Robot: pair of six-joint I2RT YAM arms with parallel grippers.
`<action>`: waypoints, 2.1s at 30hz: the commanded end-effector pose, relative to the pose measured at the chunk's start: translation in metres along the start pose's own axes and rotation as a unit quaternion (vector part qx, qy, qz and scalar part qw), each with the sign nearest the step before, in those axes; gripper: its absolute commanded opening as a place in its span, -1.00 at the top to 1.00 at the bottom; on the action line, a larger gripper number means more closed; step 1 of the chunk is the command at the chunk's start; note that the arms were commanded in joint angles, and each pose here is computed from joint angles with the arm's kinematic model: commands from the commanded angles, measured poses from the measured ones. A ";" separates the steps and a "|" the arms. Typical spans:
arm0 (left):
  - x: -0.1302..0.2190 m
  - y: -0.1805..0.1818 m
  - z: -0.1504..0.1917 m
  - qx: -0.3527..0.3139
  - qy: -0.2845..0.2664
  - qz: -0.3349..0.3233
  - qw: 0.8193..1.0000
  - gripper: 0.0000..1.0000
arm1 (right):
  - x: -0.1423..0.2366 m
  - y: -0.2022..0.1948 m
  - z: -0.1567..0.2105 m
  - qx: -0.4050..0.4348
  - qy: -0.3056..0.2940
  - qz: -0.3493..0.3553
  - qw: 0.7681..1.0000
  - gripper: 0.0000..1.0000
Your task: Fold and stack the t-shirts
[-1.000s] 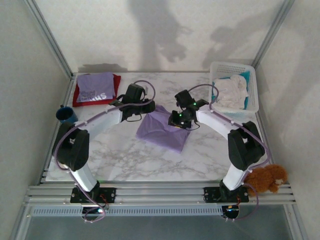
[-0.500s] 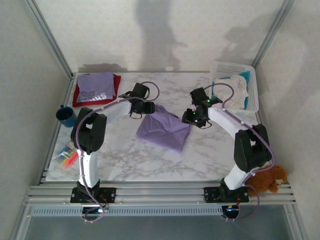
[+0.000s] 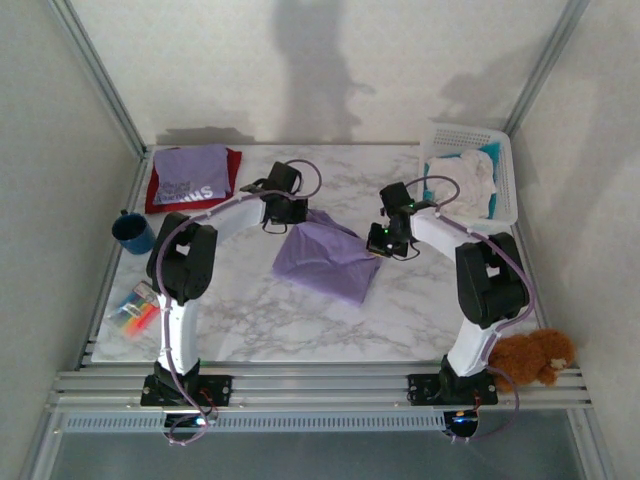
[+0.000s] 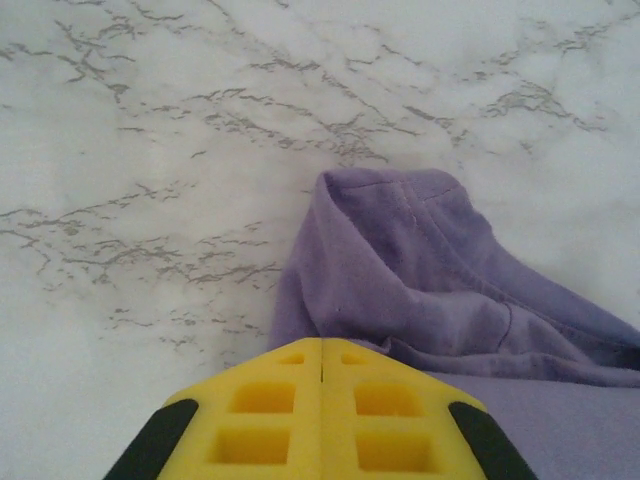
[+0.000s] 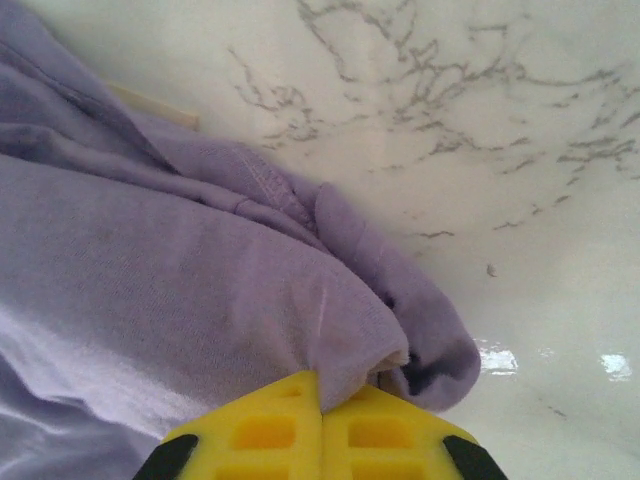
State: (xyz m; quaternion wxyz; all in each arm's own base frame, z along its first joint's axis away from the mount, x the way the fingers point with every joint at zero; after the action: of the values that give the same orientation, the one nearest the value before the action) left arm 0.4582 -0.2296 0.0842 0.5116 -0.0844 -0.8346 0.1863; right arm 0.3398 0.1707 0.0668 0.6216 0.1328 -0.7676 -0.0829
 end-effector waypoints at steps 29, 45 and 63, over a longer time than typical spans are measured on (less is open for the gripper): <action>-0.107 -0.022 -0.014 0.068 0.043 0.065 0.995 1.00 | 0.012 0.011 0.005 -0.002 -0.007 -0.036 0.999 1.00; -0.105 -0.013 -0.005 0.068 0.050 0.055 0.995 1.00 | -0.034 -0.051 0.006 -0.099 0.013 0.025 0.995 1.00; -0.053 -0.105 -0.066 0.090 0.007 0.196 0.976 1.00 | -0.063 -0.059 0.025 -0.086 0.077 0.030 0.993 1.00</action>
State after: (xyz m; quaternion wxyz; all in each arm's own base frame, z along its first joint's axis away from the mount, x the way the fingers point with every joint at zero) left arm 0.5434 -0.3148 0.1123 0.4736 -0.1893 -0.7916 0.3366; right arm 0.3716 0.1476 0.0389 0.6163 0.1006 -0.7648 -0.1584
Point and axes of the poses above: each hand's point on the last joint's axis, 136 mm out from that joint toward the fingers, its own x axis back along the fingers, its own y axis along the line the jaws close on, z = x × y, the point moved 2 cm from there along x, back along the fingers, and after that the axes turned 11 degrees about x, right-handed, at the moved point
